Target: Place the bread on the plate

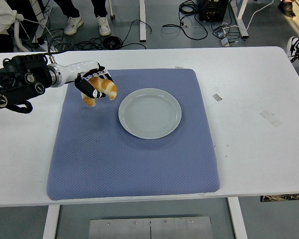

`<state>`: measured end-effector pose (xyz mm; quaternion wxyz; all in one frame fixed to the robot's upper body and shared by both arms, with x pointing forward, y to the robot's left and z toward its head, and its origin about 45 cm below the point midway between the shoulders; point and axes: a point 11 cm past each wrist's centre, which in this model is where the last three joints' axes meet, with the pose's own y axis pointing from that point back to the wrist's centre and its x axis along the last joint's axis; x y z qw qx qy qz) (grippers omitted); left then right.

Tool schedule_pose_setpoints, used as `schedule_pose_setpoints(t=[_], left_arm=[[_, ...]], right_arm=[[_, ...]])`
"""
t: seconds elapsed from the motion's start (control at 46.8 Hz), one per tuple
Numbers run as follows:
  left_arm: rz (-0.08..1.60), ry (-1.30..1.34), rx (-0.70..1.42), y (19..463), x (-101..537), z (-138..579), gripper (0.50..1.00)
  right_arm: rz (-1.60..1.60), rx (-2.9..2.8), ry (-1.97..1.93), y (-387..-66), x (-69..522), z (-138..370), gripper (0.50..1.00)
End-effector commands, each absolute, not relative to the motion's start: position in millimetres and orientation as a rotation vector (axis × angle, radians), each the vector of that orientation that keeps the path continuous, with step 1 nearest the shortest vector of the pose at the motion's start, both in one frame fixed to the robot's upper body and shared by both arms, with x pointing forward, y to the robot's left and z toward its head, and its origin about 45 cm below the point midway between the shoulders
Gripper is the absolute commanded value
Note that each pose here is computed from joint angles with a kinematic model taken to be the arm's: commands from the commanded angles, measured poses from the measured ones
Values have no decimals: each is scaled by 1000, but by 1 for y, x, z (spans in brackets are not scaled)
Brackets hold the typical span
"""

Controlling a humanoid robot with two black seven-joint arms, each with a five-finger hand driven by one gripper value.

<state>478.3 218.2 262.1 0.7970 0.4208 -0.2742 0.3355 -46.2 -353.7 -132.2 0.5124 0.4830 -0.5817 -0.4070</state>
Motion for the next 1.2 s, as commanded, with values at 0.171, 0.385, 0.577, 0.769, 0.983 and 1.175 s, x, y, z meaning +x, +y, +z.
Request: schedule_pose_setpoints(t=[0.171,0.385,0.577,0.769,0.983,1.175], left_arm=[[627,-626,822,168,472,272,500],[553,-643,797,131,464,266,500],[500,-652,792,107,456,256,500],[485,-659,802,99,455,249,500],[479,-662,804,95,455,245,500],[477,-656,828,99,454,235,500]], right_arm=[[-980,1162,-1399,-353,-47,-132,1000],[-979,1163,-1399,-354,-46,-132,1000],[-979,1163,-1399,-354,-46,-132,1000],[-979,1163,-1399,-354,-46,-132,1000],[-978,1162,-1400,-354,-46,-132,1000],[-980,1162,-1399,-353,-47,-132,1000]])
